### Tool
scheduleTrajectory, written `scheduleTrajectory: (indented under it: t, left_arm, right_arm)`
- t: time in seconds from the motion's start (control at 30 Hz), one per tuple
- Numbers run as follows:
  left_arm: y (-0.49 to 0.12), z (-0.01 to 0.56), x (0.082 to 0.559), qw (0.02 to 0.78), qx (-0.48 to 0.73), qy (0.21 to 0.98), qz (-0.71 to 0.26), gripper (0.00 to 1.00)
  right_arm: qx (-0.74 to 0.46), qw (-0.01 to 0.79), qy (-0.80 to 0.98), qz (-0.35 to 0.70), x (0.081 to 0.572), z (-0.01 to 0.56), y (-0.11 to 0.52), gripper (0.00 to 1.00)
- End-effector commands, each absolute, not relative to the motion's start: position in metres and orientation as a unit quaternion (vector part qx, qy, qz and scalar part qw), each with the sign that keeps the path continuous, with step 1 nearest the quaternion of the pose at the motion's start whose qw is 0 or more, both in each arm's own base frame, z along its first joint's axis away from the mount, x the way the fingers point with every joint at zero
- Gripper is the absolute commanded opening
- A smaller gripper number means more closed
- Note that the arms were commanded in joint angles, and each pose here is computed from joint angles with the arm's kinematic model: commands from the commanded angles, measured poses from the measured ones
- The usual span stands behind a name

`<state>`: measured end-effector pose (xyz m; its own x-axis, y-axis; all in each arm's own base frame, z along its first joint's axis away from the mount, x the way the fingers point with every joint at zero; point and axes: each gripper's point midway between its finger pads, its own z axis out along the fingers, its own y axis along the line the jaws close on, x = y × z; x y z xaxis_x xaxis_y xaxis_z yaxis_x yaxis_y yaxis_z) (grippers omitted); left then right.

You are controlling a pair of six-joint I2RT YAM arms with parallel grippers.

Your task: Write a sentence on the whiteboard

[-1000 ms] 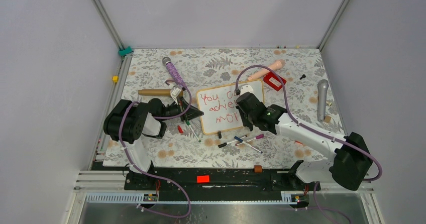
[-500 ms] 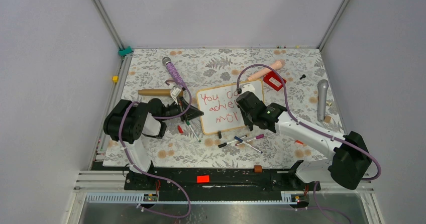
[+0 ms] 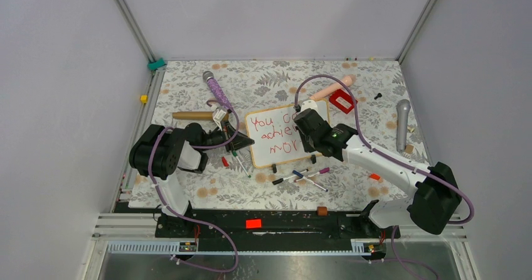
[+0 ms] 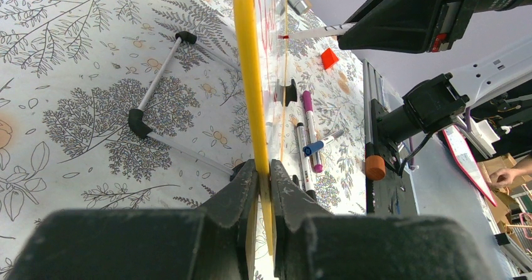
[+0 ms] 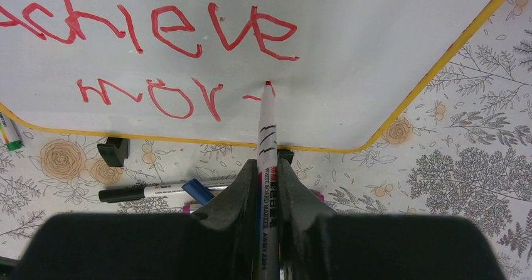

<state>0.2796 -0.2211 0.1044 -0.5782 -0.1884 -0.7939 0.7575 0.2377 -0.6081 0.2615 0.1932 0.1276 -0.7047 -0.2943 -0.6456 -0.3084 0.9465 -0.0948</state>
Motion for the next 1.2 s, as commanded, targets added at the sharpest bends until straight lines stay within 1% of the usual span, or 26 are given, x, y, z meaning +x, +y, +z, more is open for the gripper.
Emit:
scheduleTrajectory:
  t: [0.0, 0.3, 0.47, 0.6, 0.93, 1.17]
  left_arm:
    - [-0.218, 0.108, 0.282, 0.440, 0.242, 0.655, -0.564, 0.01]
    - [-0.218, 0.107, 0.282, 0.439, 0.242, 0.656, -0.565, 0.01]
    - [-0.218, 0.107, 0.282, 0.439, 0.242, 0.656, -0.565, 0.01]
    - [-0.218, 0.107, 0.283, 0.439, 0.242, 0.656, -0.565, 0.01]
    - [-0.218, 0.107, 0.282, 0.439, 0.240, 0.657, -0.564, 0.01]
    - [-0.218, 0.107, 0.282, 0.439, 0.241, 0.656, -0.564, 0.01]
  right_arm:
    - [-0.156, 0.374, 0.914, 0.031, 0.277, 0.143, 0.205, 0.00]
    - [-0.161, 0.358, 0.917, 0.064, 0.266, 0.132, 0.212, 0.00]
    - [-0.158, 0.347, 0.922, 0.065, 0.259, 0.124, 0.209, 0.00]
    - [-0.155, 0.328, 0.931, 0.046, 0.254, 0.113, 0.201, 0.00]
    - [-0.148, 0.317, 0.937, 0.006, 0.249, 0.104, 0.182, 0.00]
    - [-0.130, 0.332, 0.934, -0.021, 0.253, 0.109, 0.170, 0.00]
